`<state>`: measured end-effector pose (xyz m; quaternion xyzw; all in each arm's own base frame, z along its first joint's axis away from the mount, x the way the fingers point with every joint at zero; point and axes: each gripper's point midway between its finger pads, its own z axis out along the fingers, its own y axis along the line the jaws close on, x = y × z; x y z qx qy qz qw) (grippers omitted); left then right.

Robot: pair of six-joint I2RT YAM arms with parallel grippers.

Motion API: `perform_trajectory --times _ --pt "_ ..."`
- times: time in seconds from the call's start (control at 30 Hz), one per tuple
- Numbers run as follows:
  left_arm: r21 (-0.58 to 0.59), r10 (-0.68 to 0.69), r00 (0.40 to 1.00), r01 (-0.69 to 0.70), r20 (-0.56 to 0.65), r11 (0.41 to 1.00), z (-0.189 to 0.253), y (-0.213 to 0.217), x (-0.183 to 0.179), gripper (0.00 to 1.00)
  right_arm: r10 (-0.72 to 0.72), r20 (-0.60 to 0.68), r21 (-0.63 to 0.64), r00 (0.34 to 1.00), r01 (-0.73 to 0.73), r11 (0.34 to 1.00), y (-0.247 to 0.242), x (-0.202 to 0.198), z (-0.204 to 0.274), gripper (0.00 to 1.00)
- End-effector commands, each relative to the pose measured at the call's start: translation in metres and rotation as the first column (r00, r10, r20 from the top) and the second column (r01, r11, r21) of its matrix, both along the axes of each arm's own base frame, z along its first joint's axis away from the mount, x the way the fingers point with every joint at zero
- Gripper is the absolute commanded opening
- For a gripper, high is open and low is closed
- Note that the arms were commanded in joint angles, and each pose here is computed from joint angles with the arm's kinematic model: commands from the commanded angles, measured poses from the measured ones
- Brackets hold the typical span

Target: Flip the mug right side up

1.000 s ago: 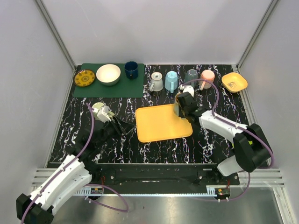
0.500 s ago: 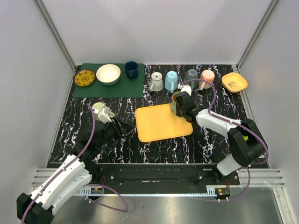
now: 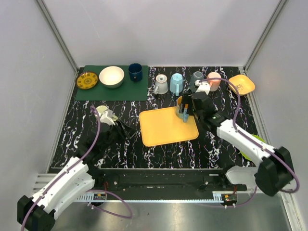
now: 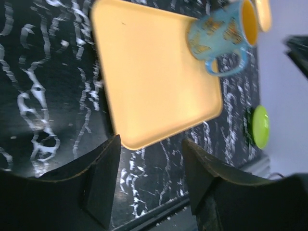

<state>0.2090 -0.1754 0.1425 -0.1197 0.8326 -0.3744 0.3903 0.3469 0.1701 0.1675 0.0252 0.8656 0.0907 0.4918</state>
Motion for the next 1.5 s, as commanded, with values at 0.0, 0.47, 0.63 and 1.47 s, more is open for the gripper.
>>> perform_trajectory --times 0.0,0.47,0.63,1.47 --pt "0.143 0.213 0.976 -0.216 0.040 0.966 0.018 0.037 0.029 0.60 0.029 0.093 0.117 0.995 -0.039 0.992 0.004 -0.014 0.066 0.89" --pt "0.584 0.826 0.559 -0.649 -0.068 0.487 -0.020 0.128 0.093 0.57 0.134 0.185 0.305 0.974 -0.187 0.934 0.007 -0.071 0.117 0.89" --pt "0.647 0.897 0.425 -0.651 -0.123 0.397 -0.040 0.136 0.111 0.58 0.164 0.196 0.346 0.967 -0.225 0.911 0.012 -0.081 0.125 0.89" --pt "0.668 0.863 0.476 -0.588 -0.170 0.456 -0.068 0.160 0.098 0.56 0.201 0.238 0.380 0.950 -0.281 0.881 0.015 -0.094 0.132 0.89"
